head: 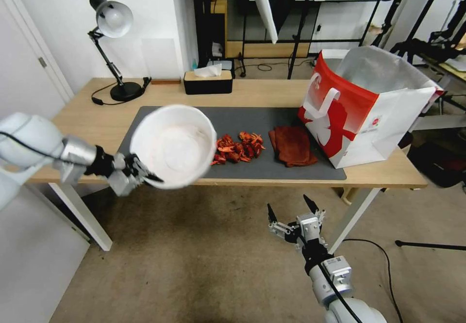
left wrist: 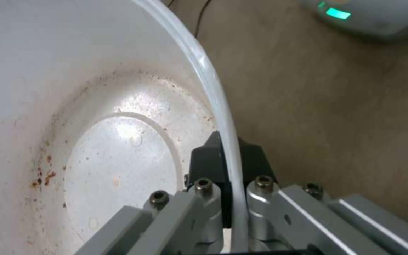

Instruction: Sweep shrimp from table into container with towel, then put container into takeout bag.

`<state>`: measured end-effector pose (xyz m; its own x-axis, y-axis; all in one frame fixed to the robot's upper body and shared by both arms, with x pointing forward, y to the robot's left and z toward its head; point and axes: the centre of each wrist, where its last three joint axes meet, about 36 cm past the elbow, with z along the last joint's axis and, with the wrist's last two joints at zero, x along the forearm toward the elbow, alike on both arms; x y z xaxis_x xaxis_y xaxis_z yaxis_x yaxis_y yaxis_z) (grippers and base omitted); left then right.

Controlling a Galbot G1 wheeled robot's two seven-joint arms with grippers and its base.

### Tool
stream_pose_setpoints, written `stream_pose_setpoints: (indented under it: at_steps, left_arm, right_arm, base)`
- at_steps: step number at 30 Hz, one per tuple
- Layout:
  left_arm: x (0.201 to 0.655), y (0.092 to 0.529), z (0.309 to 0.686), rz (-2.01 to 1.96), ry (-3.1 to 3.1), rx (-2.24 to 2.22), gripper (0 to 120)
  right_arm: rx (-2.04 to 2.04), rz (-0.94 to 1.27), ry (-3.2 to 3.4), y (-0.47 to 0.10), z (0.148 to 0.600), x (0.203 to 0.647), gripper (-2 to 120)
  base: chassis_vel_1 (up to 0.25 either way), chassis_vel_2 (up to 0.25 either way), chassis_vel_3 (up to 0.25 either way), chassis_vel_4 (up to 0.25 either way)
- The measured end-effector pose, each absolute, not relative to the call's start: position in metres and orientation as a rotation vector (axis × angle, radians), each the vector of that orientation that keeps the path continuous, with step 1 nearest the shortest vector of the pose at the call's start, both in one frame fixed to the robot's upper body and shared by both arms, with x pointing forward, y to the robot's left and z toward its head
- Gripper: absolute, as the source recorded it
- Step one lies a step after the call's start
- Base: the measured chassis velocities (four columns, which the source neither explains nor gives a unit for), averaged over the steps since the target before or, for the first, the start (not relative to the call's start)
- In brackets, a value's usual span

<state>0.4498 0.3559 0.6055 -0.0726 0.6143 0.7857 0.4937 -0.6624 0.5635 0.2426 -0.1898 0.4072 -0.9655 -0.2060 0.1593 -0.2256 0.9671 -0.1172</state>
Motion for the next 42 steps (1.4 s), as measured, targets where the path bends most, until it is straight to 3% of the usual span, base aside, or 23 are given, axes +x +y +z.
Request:
stream_pose_setpoints:
  at_steps: [7,17,28,42]
  left_arm:
    - [0.411,0.323,0.564,1.85,1.002,2.232,0]
    - [0.403,0.317,0.52,1.839,0.943,2.313,0]
    - [0.427,0.314,0.458,1.774,1.033,2.418,0]
    - [0.468,0.291,0.428,1.746,1.071,2.426,0]
  right_arm:
    - [0.313,0.206,-2.976,-0.192,0.409,0.242,100]
    - [0.3,0.211,-2.986,-0.195,0.414,0.241,100]
    - [0.292,0.22,-2.997,-0.198,0.422,0.238,100]
    - [0.297,0.215,-3.037,-0.2,0.44,0.237,100]
  base:
    - [0.0,0.0,0.0,0.0]
    - [0.0,0.0,0.0,0.0]
    - [0.0,0.0,0.0,0.0]
    - [0.0,0.0,0.0,0.0]
